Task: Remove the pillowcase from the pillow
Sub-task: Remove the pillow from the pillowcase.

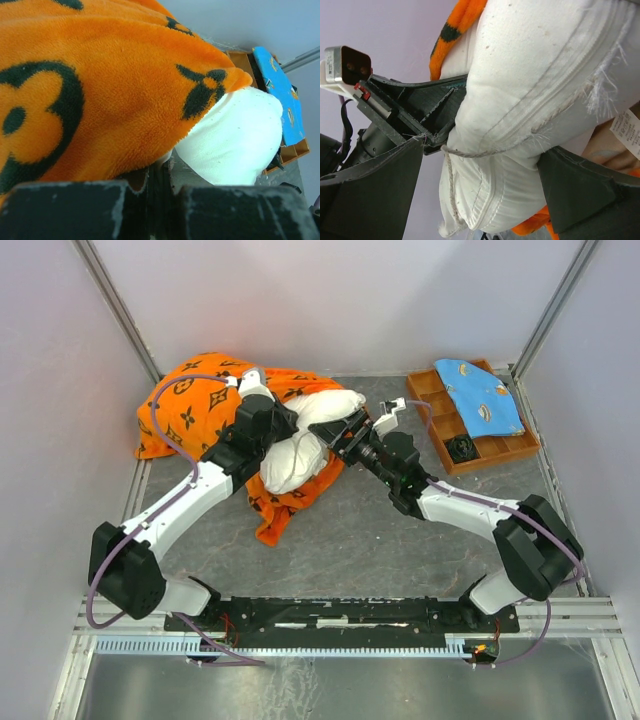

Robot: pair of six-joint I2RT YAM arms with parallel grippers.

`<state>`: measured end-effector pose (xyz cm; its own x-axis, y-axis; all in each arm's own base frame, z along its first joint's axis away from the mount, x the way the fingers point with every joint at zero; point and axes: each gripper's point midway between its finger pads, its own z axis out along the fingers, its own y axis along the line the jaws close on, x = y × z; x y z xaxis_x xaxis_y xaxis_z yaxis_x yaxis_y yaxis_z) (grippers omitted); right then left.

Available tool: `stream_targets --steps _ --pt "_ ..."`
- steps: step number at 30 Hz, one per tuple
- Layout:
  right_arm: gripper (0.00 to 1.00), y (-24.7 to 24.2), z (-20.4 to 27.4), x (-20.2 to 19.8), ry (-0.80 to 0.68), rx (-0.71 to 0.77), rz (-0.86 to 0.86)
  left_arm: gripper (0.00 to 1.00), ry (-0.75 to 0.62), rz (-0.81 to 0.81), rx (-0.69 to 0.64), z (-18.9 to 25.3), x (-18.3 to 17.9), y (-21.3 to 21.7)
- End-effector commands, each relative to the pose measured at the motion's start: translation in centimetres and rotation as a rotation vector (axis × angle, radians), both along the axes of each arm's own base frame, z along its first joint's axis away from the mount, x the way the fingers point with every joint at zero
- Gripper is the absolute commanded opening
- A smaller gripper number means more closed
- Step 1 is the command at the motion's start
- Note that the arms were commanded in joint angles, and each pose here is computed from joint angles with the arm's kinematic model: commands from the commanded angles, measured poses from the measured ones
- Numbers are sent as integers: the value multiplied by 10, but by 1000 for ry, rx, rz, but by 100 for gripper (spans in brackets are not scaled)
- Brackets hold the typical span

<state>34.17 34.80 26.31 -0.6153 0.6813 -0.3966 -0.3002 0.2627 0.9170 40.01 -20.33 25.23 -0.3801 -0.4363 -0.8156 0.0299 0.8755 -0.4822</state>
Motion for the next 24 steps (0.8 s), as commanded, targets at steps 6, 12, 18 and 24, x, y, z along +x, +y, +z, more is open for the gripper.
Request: stream_targets --steps 6,12,18,24 --pt "99 -15 91 14 -14 243 -146 3 54 -89 59 -29 -32 -19" --pt "99 -6 73 36 35 201 -198 3 36 -141 50 -39 -54 -33" --pt "78 10 57 47 29 129 -178 3 -13 -170 15 -20 -70 -28" --pt "2 9 45 42 7 51 -163 17 -51 -198 45 5 -77 -22"
